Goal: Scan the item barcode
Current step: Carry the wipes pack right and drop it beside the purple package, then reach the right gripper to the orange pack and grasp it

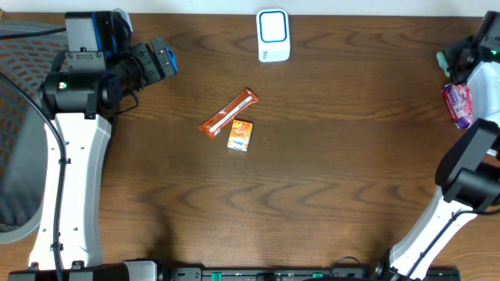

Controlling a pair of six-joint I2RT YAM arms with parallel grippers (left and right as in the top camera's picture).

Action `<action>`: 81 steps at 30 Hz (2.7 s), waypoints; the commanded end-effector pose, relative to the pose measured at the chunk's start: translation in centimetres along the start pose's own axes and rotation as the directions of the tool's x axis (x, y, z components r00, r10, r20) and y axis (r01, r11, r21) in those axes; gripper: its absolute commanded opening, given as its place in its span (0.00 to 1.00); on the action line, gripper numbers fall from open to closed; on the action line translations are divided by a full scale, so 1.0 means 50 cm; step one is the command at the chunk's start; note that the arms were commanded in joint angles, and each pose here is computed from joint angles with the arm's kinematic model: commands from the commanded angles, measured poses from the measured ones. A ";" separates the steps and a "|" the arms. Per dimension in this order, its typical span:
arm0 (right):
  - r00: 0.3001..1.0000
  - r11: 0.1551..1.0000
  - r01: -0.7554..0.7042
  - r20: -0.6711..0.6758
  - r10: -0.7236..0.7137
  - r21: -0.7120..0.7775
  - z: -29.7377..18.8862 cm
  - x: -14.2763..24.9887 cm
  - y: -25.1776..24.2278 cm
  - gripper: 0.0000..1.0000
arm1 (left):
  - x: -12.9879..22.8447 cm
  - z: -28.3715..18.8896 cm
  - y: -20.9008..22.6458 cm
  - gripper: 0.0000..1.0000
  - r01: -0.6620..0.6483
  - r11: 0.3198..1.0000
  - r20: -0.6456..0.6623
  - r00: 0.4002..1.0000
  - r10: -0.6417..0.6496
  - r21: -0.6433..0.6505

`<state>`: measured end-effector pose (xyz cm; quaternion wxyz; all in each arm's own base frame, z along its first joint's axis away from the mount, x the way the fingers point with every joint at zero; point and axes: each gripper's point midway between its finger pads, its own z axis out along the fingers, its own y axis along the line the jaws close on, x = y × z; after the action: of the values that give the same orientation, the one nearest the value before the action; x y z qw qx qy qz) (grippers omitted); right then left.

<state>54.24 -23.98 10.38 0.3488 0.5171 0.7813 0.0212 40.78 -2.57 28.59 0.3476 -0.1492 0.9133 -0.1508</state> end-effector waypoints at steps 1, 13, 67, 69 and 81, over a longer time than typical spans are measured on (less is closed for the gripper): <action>1.000 0.999 -0.005 0.012 0.004 0.051 0.039 0.000 -0.039 0.13 | 0.001 0.005 0.006 0.98 -0.005 1.000 -0.005 1.000 0.005 -0.008; 0.999 0.999 -0.012 -0.035 0.013 0.033 0.013 -0.037 -0.080 0.20 | 0.001 0.005 0.006 0.98 -0.005 1.000 -0.005 1.000 0.005 -0.007; 0.165 0.437 0.632 -0.440 -0.883 -0.640 -0.483 0.930 0.169 0.82 | 0.001 0.005 0.006 0.98 -0.005 1.000 -0.005 1.000 0.005 -0.007; 0.147 0.420 0.633 -0.432 -0.890 -0.650 -0.478 0.956 0.154 0.82 | 0.001 0.005 0.006 0.98 -0.005 1.000 -0.005 1.000 0.005 -0.007; 0.154 0.437 0.569 -0.432 -0.888 -0.696 -0.447 1.063 0.097 0.78 | 0.001 0.005 0.006 0.98 -0.005 1.000 -0.005 1.000 0.005 -0.007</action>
<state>34.63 28.79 2.22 0.0508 -0.0893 0.9746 0.1989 40.78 -2.57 28.59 0.3476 -0.1492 0.9133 -0.1508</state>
